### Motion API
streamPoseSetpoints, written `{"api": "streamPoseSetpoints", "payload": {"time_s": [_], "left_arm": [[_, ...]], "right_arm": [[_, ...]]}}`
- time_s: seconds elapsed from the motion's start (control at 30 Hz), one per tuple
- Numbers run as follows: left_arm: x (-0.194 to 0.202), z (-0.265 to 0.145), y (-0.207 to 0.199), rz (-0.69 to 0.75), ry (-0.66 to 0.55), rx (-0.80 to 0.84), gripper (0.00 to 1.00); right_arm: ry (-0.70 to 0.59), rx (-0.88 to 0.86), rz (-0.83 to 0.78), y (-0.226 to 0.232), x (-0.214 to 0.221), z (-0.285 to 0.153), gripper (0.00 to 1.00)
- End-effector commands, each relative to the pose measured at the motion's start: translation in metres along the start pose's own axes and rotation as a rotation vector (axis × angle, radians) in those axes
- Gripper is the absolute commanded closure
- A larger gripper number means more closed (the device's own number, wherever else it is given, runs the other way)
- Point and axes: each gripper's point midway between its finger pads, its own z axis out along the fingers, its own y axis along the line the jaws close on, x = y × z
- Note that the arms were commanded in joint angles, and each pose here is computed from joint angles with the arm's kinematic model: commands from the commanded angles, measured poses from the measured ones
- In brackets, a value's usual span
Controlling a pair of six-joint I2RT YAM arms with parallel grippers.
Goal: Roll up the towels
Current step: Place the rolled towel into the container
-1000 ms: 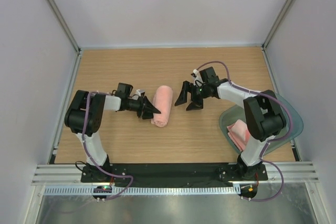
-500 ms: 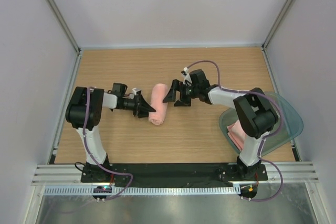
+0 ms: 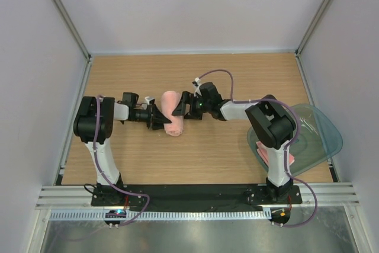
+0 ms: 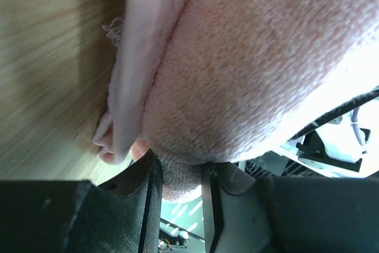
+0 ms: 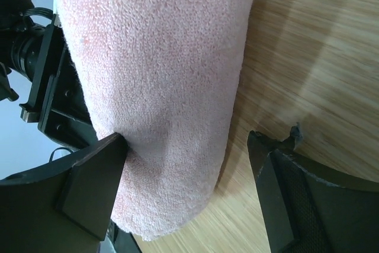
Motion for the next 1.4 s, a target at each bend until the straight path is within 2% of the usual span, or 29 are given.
{"api": "streamPoseSetpoints", "payload": {"time_s": [0.0, 0.17, 0.3, 0.4, 0.5, 0.6, 0.63, 0.7, 0.73, 0.8, 0.83, 0.87, 0.97, 1.0, 1.1, 1.13, 1.17, 1.23, 1.37], "left_arm": [[0.005, 0.01, 0.059, -0.314, -0.03, -0.181, 0.85], [0.005, 0.008, 0.059, -0.324, -0.027, -0.175, 0.85], [0.004, 0.007, 0.06, -0.325, -0.027, -0.175, 0.85], [0.004, 0.007, 0.06, -0.325, -0.024, -0.174, 0.85], [0.004, 0.008, 0.06, -0.327, -0.019, -0.17, 0.85], [0.003, 0.007, 0.057, -0.321, -0.021, -0.17, 0.84], [0.003, 0.007, 0.057, -0.315, -0.023, -0.17, 0.83], [0.003, 0.007, 0.055, -0.308, -0.025, -0.168, 0.8], [0.003, 0.006, 0.052, -0.297, -0.027, -0.165, 0.78], [0.003, 0.004, 0.047, -0.271, -0.035, -0.165, 0.68], [0.002, 0.002, 0.041, -0.243, -0.047, -0.166, 0.65], [0.002, 0.001, 0.038, -0.216, -0.056, -0.171, 0.6], [0.004, -0.007, 0.023, -0.146, -0.091, -0.205, 0.53], [0.008, -0.01, 0.018, -0.121, -0.091, -0.221, 0.52], [0.018, -0.015, -0.003, -0.028, -0.122, -0.268, 0.46], [0.02, -0.015, -0.009, -0.005, -0.127, -0.278, 0.44], [0.028, -0.016, -0.019, 0.038, -0.139, -0.302, 0.43], [0.033, -0.015, -0.036, 0.109, -0.151, -0.324, 0.39], [0.057, -0.002, -0.061, 0.235, -0.143, -0.393, 0.37]], "right_arm": [[0.012, -0.016, -0.049, 0.012, 0.025, 0.024, 0.1], [-0.042, -0.195, -0.077, 0.045, 0.024, 0.015, 0.05], [-0.017, -0.27, -0.054, 0.05, 0.031, 0.022, 0.05], [-0.006, -0.345, -0.045, 0.06, 0.032, 0.024, 0.08], [0.017, -0.369, -0.028, 0.062, 0.038, 0.029, 0.16], [0.052, -0.354, -0.033, 0.062, 0.049, 0.034, 0.33], [0.058, -0.352, -0.038, 0.063, 0.05, 0.035, 0.5], [0.074, -0.337, -0.042, 0.062, 0.055, 0.037, 0.66], [0.077, -0.328, -0.041, 0.061, 0.055, 0.038, 0.79], [0.07, -0.315, -0.045, 0.064, 0.052, 0.036, 0.9], [0.061, -0.308, -0.047, 0.065, 0.049, 0.035, 0.98], [0.073, -0.281, -0.043, 0.063, 0.05, 0.035, 0.99], [0.058, -0.207, -0.088, 0.068, 0.036, 0.02, 0.99], [0.03, -0.206, -0.13, 0.078, 0.025, 0.008, 0.99], [-0.017, -0.129, -0.124, 0.069, -0.003, -0.021, 0.99], [-0.058, -0.137, -0.139, 0.082, -0.018, -0.041, 0.99], [-0.074, -0.078, -0.113, 0.066, -0.031, -0.054, 0.99], [-0.111, -0.035, -0.129, 0.066, -0.046, -0.088, 0.99], [-0.22, 0.082, -0.109, 0.045, -0.079, -0.155, 0.99]]}}
